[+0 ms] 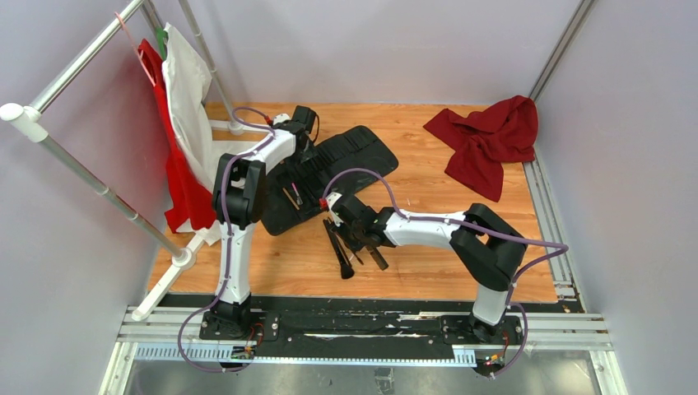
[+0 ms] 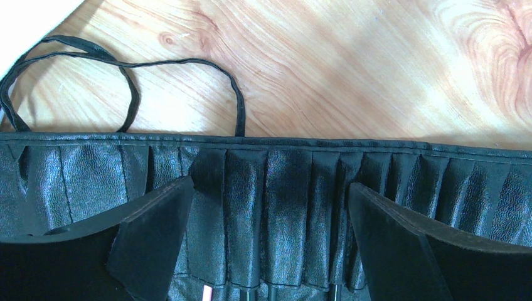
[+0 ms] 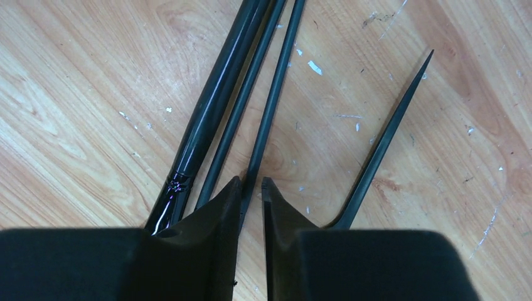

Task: Organize the makeup
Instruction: Pick up the makeup brush from the center of the board, then place the makeup brush in the cosmetics bag.

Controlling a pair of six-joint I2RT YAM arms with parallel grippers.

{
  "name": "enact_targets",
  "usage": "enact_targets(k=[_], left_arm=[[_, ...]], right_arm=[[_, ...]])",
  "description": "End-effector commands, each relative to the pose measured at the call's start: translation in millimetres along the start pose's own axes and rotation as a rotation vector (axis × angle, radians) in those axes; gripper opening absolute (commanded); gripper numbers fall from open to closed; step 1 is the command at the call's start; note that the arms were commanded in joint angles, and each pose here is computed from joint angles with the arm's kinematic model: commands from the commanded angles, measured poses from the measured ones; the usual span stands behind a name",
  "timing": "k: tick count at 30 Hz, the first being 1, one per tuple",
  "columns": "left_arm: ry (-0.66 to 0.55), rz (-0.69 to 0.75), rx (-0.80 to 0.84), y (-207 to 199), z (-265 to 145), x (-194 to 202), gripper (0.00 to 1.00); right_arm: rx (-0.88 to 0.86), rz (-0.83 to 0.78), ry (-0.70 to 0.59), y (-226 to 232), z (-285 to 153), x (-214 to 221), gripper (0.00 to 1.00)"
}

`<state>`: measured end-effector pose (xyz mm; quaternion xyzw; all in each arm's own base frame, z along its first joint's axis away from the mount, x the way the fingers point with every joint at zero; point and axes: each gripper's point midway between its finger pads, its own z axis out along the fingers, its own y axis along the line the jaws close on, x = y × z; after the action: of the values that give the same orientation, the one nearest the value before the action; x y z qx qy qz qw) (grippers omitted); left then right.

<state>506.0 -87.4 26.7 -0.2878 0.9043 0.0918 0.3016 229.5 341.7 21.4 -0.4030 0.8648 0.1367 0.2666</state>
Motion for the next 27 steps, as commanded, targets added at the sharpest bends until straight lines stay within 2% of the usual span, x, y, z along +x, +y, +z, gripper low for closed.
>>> enact_targets(k=[1,5,10,19,27], left_arm=[[0.065,0.083,-0.123,28.1,15.8,28.6,0.98],[0.066,0.085,-0.125,28.8,16.6,29.0,0.98],[0.066,0.083,-0.124,28.8,16.4,28.7,0.98],[0.067,0.083,-0.125,29.2,16.6,28.8,0.98],[0.066,0.084,-0.124,28.4,16.1,29.0,0.98]], right_arm=[[0.028,-0.007,0.008,0.8,3.9,0.6,0.15],[0.037,-0.010,0.014,-0.7,4.5,1.5,0.01],[0.054,-0.020,-0.028,-4.0,-6.4,-12.9,0.01],[0.135,-0.060,-0.149,-19.7,-38.8,-68.0,0.01],[0.236,0.021,-0.226,-67.9,-52.9,-113.0,0.01]])
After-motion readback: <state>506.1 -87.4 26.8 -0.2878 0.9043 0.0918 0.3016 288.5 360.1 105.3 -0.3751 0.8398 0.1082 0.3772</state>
